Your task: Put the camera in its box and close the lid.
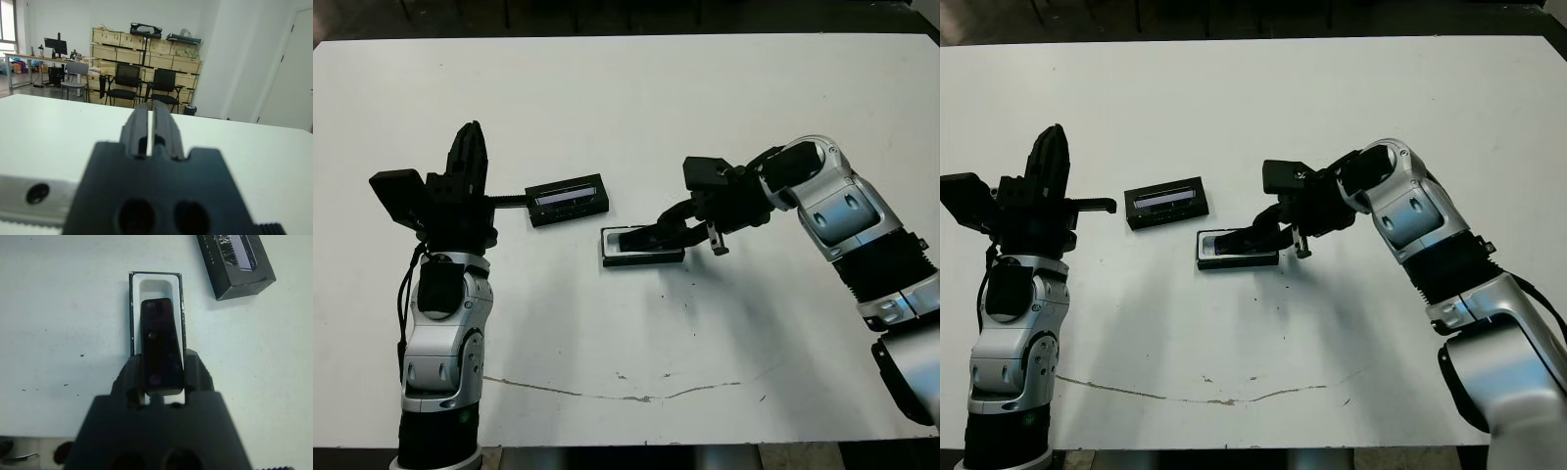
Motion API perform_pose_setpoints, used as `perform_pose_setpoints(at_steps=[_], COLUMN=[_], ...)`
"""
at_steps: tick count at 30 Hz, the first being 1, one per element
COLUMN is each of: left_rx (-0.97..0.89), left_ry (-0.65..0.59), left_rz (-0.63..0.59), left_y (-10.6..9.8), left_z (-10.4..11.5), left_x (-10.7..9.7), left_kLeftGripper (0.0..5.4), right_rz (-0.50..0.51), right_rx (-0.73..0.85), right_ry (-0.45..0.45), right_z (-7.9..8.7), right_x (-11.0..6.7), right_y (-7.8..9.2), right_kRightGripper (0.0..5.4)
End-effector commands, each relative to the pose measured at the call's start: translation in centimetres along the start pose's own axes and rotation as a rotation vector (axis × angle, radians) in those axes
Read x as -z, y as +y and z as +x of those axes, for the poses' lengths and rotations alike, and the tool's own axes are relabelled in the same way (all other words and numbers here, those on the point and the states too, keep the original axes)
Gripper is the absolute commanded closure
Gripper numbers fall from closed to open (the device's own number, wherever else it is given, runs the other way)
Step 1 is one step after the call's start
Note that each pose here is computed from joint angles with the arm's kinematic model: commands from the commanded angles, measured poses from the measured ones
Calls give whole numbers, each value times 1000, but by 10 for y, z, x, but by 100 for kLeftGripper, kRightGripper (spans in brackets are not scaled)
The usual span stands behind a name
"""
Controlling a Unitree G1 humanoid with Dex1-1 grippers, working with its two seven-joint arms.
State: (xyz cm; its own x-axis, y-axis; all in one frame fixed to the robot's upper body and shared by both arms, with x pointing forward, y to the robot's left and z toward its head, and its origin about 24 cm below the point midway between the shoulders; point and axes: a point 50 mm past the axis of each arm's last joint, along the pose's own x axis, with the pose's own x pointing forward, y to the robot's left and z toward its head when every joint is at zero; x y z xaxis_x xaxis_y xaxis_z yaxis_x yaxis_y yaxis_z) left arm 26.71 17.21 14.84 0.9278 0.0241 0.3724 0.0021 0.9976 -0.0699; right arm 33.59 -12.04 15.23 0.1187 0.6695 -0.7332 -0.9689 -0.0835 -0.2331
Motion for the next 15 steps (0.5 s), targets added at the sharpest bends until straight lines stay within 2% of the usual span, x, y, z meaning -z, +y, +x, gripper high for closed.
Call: perform_pose_setpoints(at_steps=[1, 15], left_rx=[-11, -9], left_ry=[40, 38], left_rz=[4, 9], left_y=[3, 2], left_z=[-4, -5], left_x=[8, 9], left_kLeftGripper=[540, 540], right_rz=[14, 23], right_rx=[-11, -53], right_ry=[12, 14], right_z=[7, 31], right_x=[3, -8], right_y=[5, 9], right_kRightGripper=[472, 472])
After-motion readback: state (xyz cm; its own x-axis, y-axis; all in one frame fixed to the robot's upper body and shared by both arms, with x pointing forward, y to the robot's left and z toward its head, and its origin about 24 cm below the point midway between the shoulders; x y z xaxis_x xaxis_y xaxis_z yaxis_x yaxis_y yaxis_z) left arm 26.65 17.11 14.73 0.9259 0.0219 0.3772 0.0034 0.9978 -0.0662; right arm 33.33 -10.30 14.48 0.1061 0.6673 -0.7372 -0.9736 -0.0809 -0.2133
